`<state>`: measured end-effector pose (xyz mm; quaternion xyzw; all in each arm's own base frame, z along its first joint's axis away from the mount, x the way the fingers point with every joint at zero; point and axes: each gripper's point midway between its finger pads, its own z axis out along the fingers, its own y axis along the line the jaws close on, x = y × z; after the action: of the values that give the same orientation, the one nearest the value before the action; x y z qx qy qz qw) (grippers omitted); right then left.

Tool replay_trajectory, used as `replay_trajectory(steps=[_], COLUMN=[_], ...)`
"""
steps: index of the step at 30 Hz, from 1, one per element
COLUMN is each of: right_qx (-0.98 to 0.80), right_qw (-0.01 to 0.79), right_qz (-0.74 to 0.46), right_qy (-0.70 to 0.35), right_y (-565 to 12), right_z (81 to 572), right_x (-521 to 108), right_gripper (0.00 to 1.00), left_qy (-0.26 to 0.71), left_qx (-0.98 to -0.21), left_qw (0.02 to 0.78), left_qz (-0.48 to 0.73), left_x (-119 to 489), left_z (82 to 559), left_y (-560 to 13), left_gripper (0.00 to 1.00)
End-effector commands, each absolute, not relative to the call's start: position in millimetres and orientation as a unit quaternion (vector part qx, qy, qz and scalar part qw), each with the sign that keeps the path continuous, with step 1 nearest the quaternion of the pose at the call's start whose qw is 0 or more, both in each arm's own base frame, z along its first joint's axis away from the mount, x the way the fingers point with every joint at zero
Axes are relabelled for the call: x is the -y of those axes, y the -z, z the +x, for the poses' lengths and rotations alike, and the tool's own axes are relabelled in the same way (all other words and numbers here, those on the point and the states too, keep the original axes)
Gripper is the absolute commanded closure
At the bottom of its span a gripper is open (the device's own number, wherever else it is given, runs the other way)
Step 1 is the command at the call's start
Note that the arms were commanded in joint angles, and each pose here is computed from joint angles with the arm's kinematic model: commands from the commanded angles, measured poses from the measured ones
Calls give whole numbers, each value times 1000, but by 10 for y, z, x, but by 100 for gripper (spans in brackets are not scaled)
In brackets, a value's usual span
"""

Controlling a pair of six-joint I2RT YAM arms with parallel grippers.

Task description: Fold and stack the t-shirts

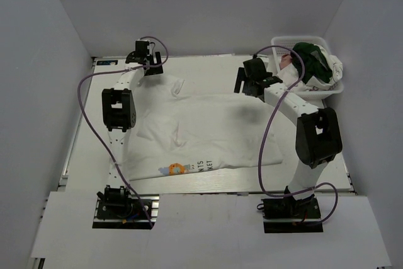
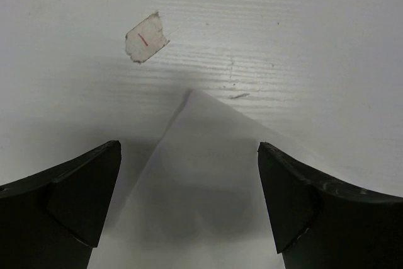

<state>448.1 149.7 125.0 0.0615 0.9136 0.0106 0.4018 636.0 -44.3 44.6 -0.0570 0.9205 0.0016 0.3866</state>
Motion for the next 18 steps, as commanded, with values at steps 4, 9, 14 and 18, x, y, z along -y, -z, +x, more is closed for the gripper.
replay_trajectory(steps=[4,9,14,18], right_qx=[-914,-912,-912,-908], right_qw=[396,397,395,392], right_qz=[89,102,114,137], right_qy=[-7,4,20,57], right_y=[-1211,-1170,-1084,-925], right_z=[4491,4489,4548,4737], right_x=[-1287,-1155,-1062,-933], right_gripper=[9,9,9,9], left_qy=[29,59,80,80], left_qx=[-889,-886,-884,-893], left_qw=[454,455,452,434], left_qz=[-55,-69,-83,-90], left_x=[581,677,739,736], left_z=[6698,6741,6751,6662], left_y=[-672,-547,-479,-277], left_gripper=[4,18,37,78])
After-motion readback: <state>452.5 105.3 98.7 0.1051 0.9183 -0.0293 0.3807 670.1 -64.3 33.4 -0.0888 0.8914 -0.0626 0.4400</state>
